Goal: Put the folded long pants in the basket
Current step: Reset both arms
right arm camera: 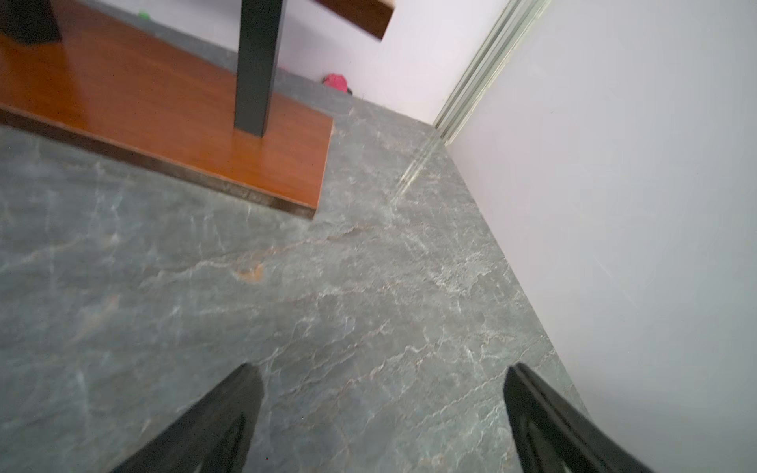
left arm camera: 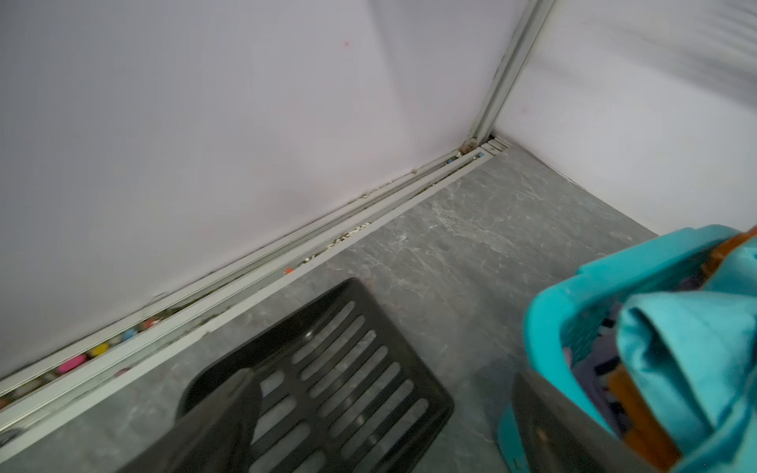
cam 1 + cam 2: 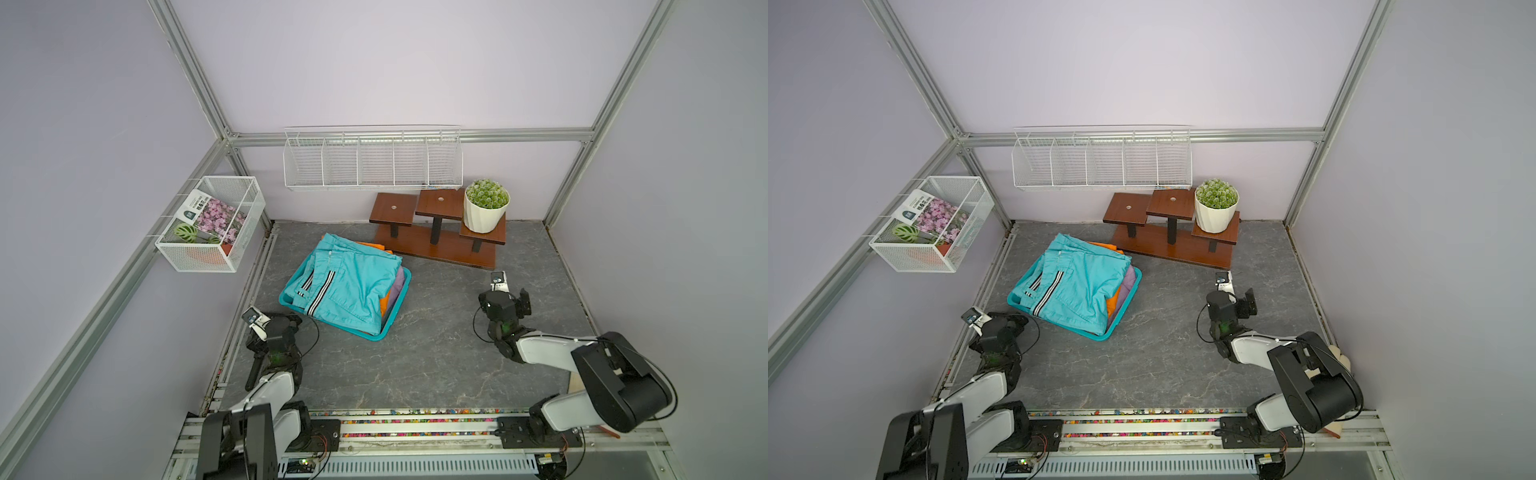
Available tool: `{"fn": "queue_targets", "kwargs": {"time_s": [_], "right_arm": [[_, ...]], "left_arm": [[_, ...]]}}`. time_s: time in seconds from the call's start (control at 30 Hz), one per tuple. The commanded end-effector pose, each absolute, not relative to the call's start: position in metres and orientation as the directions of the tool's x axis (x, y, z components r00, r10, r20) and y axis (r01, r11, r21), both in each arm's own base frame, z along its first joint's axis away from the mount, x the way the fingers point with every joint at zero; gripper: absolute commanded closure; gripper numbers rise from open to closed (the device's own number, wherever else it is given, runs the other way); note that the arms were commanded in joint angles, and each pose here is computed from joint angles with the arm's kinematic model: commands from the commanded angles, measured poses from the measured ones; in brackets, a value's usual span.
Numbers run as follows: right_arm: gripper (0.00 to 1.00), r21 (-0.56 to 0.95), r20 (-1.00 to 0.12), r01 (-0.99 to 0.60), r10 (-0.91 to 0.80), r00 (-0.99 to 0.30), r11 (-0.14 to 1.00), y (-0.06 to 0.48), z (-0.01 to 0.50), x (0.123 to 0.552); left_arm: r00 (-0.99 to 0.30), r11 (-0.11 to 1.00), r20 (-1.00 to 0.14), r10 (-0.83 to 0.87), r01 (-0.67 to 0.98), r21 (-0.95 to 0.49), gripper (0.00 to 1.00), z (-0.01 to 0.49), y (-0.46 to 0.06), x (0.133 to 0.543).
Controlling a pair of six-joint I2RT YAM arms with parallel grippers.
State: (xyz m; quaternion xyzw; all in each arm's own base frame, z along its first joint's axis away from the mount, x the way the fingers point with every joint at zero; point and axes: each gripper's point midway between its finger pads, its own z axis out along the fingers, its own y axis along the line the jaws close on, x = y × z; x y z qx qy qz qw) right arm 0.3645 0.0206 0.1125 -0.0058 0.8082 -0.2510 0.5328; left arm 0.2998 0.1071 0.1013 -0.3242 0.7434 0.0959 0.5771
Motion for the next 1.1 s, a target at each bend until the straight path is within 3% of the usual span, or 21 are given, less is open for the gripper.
{"fn": "queue_targets", "kwargs": {"time_s": [0.0, 0.13, 0.27, 0.37, 0.43, 0.53, 0.6, 0.7, 0.77, 0.83, 0.93, 1.07], "right_arm": [[0.04, -0.353, -0.910, 0.284, -0.256, -0.327, 0.891, 0.016, 0.131, 0.372], [0.03, -0.262, -0.954, 0.292, -0.202, -0.220, 0.920, 0.001, 0.125, 0.374], [0.02, -0.229, -0.940, 0.244, -0.148, -0.307, 0.943, -0.003, 0.115, 0.377], [0.02, -0.173, -0.943, 0.194, -0.106, -0.316, 0.966, -0.004, 0.106, 0.380], [0.03, -0.145, -0.955, 0.142, -0.101, -0.278, 0.979, -0.003, 0.098, 0.389], [0.02, -0.135, -0.921, 0.156, -0.065, -0.383, 0.978, -0.007, 0.092, 0.390], [0.01, -0.135, -0.944, 0.159, -0.078, -0.321, 0.978, -0.008, 0.095, 0.391], [0.01, -0.134, -0.941, 0.164, -0.074, -0.331, 0.977, -0.008, 0.095, 0.391], [0.01, -0.128, -0.935, 0.158, -0.066, -0.349, 0.979, -0.008, 0.093, 0.391], [0.01, -0.131, -0.931, 0.157, -0.067, -0.359, 0.979, -0.008, 0.094, 0.391], [0.01, -0.129, -0.930, 0.157, -0.065, -0.363, 0.979, -0.008, 0.094, 0.391], [0.01, -0.131, -0.929, 0.157, -0.066, -0.365, 0.979, -0.008, 0.093, 0.391]], "left_arm": [[-0.105, 0.882, -0.945, -0.309, -0.402, -0.244, 0.05, 0.141, 0.083, 0.353], [-0.151, 0.896, -0.942, -0.298, -0.384, -0.222, 0.09, 0.139, 0.080, 0.366], [-0.006, 0.910, -0.968, -0.251, -0.341, -0.235, 0.07, 0.144, 0.080, 0.352], [-0.081, 0.920, -0.961, -0.263, -0.322, -0.225, 0.08, 0.138, 0.073, 0.356], [-0.033, 0.922, -0.967, -0.252, -0.311, -0.230, 0.05, 0.142, 0.073, 0.351], [-0.038, 0.922, -0.966, -0.255, -0.310, -0.231, 0.00, 0.142, 0.073, 0.351], [-0.058, 0.932, -0.968, -0.244, -0.290, -0.218, 0.00, 0.141, 0.069, 0.356], [-0.124, 0.977, -0.976, -0.181, -0.140, -0.164, 0.00, 0.125, 0.043, 0.365], [-0.027, 0.985, -0.988, -0.153, -0.085, -0.150, 0.00, 0.137, 0.037, 0.366], [-0.113, 0.979, -0.977, -0.179, -0.120, -0.166, 0.00, 0.129, 0.040, 0.365], [-0.081, 0.987, -0.985, -0.155, -0.054, -0.151, 0.00, 0.132, 0.032, 0.372], [-0.230, 0.990, -0.966, -0.115, 0.055, -0.131, 0.00, 0.123, 0.014, 0.395]]}}
